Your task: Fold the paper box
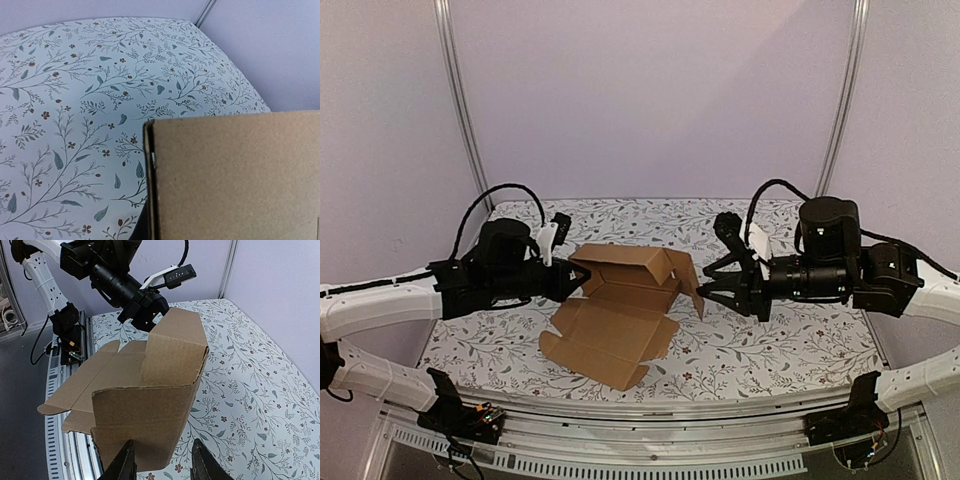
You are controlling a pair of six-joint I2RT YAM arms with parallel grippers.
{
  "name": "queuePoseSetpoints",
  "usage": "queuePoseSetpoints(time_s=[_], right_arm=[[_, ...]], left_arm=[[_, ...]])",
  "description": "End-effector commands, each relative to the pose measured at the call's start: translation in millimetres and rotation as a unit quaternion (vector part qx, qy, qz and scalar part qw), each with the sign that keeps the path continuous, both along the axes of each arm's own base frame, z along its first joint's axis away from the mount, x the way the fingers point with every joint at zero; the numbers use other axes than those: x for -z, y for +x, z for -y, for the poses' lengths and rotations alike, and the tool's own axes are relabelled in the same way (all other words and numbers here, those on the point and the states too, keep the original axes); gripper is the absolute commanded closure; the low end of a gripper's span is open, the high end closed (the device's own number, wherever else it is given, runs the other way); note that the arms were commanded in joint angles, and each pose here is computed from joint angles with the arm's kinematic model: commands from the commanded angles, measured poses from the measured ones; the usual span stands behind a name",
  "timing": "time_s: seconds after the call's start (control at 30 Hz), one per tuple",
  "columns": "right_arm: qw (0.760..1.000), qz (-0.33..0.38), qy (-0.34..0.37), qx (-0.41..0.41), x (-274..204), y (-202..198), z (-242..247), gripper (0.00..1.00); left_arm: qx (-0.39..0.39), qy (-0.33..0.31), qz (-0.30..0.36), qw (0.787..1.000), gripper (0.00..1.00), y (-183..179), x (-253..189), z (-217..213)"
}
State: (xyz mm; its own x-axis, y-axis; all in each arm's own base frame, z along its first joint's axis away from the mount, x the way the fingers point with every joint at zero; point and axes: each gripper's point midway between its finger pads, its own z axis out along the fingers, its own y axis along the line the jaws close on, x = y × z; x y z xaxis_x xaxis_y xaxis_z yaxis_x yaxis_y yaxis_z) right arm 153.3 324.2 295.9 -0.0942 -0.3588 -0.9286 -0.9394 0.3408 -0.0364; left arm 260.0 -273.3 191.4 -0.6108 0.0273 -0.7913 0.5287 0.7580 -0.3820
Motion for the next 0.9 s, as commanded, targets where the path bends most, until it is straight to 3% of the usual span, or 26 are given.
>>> queuePoseSetpoints(time_s=[0.0,0.43,0.87], right_arm=[[1.000,-0.004,0.012,-0.022,-9,-1,-14,0.65],[0.998,-0.041,0.034,-0.044,-6,0,-43,0.66],[0.998,-0.051,0.019,-0.017,4,20,-62,0.66]], left_arm=[[0.004,-0.002,0.021,1.000,1.00,1,-10,-1],[-0.013,-0.007,0.047,0.999,1.00,-1,-11,-14],[-0.046,0.007,0.049,0.998,1.00,4,-4,-24]])
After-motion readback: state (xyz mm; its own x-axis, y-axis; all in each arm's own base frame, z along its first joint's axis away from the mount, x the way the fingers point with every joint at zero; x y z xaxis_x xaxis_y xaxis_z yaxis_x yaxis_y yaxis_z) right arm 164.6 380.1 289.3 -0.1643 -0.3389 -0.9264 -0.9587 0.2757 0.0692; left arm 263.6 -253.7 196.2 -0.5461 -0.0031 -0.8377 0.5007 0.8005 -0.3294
